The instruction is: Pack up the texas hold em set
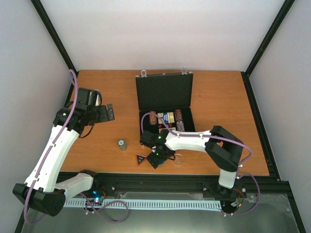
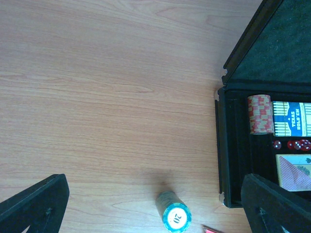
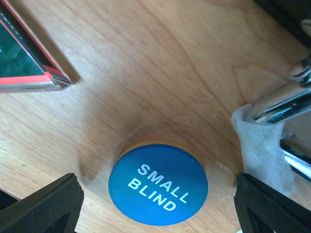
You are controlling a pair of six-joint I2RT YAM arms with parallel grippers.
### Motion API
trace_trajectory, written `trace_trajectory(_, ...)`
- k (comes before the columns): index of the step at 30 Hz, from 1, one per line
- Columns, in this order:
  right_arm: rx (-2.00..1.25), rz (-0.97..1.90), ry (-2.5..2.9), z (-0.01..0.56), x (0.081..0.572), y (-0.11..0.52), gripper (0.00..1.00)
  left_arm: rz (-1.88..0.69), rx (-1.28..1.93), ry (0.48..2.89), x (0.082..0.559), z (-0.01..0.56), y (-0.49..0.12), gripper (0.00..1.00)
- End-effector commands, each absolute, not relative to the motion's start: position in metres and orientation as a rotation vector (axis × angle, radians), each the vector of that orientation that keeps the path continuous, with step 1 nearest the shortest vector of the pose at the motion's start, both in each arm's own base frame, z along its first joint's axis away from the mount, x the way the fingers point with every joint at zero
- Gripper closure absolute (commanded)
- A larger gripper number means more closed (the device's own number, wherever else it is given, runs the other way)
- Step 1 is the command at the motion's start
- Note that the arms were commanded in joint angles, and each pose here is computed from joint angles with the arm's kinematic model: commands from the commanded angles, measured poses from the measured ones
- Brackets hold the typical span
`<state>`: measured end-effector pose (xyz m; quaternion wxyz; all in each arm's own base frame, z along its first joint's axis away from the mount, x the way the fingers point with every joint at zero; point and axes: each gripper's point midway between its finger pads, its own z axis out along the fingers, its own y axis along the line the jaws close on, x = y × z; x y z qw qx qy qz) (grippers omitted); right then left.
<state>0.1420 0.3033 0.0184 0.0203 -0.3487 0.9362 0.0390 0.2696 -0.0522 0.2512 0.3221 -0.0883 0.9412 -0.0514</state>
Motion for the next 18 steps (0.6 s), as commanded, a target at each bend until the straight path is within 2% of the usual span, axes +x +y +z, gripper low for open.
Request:
trace_trajectory(1,-1.072,0.105,2.878,0.017,0.148,0.311,0.14,-0.142,-0.232,2.455,0.27,0.258,-0.052,0.0)
trace_trajectory(12,-1.069,0.044,2.889,0.006,0.149,0.303,0.19,-0.139,-0.223,2.461,0.272,0.258,-0.053,0.0)
trace_trajectory(16,-1.066,0.041,2.891,0.006,0.149,0.303,0.27,-0.135,-0.226,2.463,0.272,0.256,-0.052,0.0)
trace_trajectory(18,-1.067,0.038,2.891,0.007,0.148,0.302,0.37,-0.133,-0.228,2.466,0.272,0.255,-0.052,0.0)
